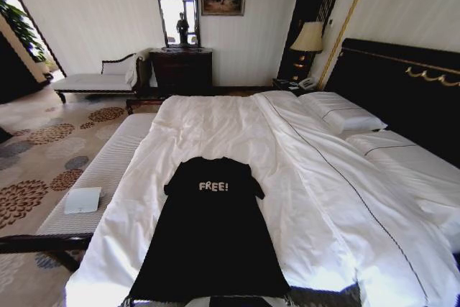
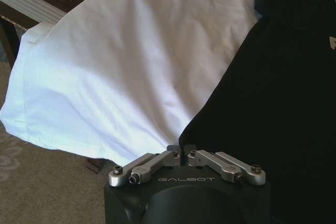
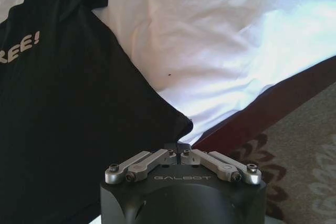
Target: Fold the clothes on the bed.
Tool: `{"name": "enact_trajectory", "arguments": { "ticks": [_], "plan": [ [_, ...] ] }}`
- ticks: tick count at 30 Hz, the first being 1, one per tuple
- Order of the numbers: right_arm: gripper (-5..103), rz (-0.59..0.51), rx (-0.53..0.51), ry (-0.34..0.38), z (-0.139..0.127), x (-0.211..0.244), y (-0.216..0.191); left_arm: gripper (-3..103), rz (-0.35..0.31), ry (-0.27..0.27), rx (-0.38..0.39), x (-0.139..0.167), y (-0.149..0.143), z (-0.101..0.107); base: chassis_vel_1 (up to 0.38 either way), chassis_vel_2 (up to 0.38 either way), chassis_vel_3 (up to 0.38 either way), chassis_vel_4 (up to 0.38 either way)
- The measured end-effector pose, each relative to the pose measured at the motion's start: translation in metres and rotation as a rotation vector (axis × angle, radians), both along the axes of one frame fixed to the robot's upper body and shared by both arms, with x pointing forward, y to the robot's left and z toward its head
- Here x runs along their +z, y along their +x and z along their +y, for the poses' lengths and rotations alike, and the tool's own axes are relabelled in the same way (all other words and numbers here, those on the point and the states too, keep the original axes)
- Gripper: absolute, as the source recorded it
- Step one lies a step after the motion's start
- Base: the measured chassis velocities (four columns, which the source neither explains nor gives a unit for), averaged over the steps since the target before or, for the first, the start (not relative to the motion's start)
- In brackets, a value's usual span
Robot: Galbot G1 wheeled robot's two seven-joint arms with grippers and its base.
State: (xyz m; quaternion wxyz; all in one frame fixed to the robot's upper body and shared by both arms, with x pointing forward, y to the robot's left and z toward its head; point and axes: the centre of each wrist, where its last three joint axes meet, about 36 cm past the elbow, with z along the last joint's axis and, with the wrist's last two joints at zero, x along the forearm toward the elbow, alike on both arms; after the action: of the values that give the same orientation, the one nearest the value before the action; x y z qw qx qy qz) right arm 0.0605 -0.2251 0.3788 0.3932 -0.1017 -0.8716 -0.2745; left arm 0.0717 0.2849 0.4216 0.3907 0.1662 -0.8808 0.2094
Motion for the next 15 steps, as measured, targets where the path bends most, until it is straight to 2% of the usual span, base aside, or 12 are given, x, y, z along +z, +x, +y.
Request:
{"name": "enact_trajectory", "arguments": {
  "ticks": [6, 15],
  "plan": [
    [0, 0.02, -0.008, -0.015, -0.001, -0.006, -0.005, 1, 0.01, 0.015, 0.008, -0.011, 0.001, 0.002, 0.0, 0.0, 0.0, 0.0],
    [0, 0.015, -0.037, -0.004, 0.009, -0.028, 0.004, 1, 0.035, 0.026, -0.015, -0.032, 0.003, -0.005, 0.0, 0.0, 0.0, 0.0]
  ]
}}
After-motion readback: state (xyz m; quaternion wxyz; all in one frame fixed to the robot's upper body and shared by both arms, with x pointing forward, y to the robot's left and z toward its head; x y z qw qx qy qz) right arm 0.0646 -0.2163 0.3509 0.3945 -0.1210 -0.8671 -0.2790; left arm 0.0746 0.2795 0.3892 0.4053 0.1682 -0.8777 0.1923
